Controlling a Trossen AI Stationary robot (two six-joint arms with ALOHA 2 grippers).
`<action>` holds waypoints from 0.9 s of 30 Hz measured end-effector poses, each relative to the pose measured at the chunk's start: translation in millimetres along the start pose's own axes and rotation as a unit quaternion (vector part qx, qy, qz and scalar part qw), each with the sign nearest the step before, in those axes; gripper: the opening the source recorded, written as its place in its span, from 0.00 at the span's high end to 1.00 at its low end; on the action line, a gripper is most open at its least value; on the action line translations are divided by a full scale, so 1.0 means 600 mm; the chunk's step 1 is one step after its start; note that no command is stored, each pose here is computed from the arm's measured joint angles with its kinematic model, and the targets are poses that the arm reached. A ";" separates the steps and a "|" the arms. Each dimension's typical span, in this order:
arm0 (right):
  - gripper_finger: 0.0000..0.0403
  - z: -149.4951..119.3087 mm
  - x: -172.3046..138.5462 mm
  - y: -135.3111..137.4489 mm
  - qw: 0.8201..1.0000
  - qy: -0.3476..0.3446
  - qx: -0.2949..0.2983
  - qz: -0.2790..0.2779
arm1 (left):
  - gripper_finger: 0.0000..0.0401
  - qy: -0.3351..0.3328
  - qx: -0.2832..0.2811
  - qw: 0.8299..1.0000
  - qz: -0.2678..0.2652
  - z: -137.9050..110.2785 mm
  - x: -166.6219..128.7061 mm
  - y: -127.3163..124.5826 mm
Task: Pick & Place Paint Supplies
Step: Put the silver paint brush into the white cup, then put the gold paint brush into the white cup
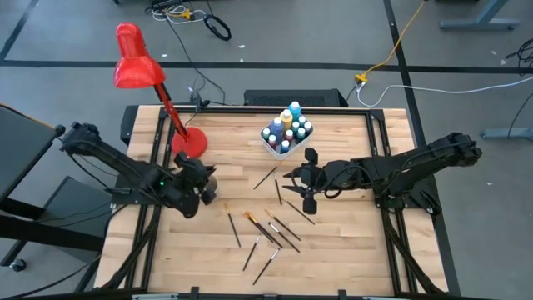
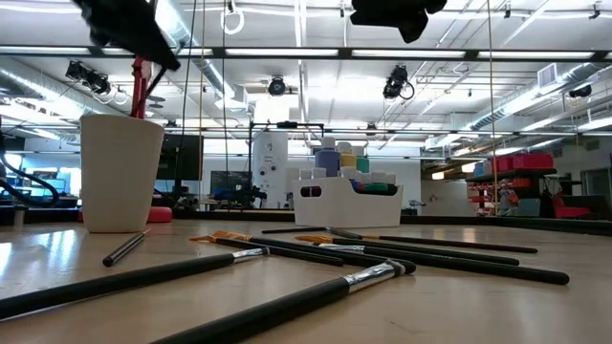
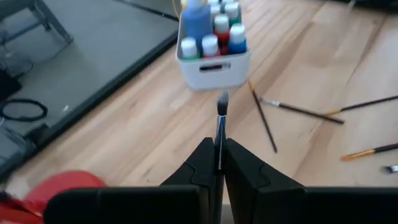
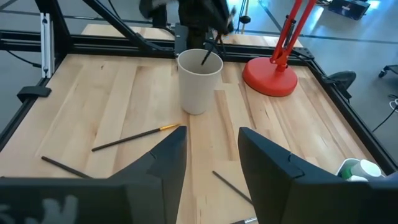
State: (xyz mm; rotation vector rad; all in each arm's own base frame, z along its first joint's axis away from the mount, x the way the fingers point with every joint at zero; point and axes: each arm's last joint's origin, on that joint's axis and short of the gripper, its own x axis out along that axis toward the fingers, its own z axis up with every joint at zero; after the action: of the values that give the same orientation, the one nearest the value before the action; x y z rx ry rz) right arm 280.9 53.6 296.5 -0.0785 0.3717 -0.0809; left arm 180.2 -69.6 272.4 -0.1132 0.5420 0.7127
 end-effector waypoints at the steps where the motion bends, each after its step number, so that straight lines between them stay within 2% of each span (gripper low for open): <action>1: 0.63 0.000 0.000 0.000 1.000 0.000 0.000 0.000 | 0.93 0.002 -0.005 1.000 0.003 -0.011 0.006 0.000; 6: 0.63 0.000 0.000 0.000 1.000 0.000 0.000 0.000 | 0.87 -0.004 -0.035 0.999 0.005 -0.056 0.033 -0.002; 11: 0.63 -0.001 0.002 0.000 1.000 0.001 0.000 0.000 | 0.83 0.002 -0.039 0.999 -0.015 -0.079 0.046 -0.006; 19: 0.63 -0.028 0.039 0.011 0.999 0.042 0.002 -0.001 | 0.80 0.000 -0.054 0.998 -0.028 -0.073 0.045 -0.010; 22: 0.62 -0.047 0.057 0.016 0.997 0.074 0.013 -0.004 | 0.81 -0.007 -0.064 0.997 -0.034 -0.060 0.039 -0.014; 27: 0.54 -0.083 0.088 0.024 0.991 0.131 0.018 -0.011 | 0.83 -0.029 -0.045 0.997 -0.052 -0.025 0.025 -0.024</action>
State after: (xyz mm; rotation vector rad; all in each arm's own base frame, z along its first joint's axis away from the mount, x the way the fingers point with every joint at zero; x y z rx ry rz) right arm 312.5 59.7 230.0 -0.0373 0.6318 -0.1206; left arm 192.2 -75.9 250.7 -0.2035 0.4458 0.6365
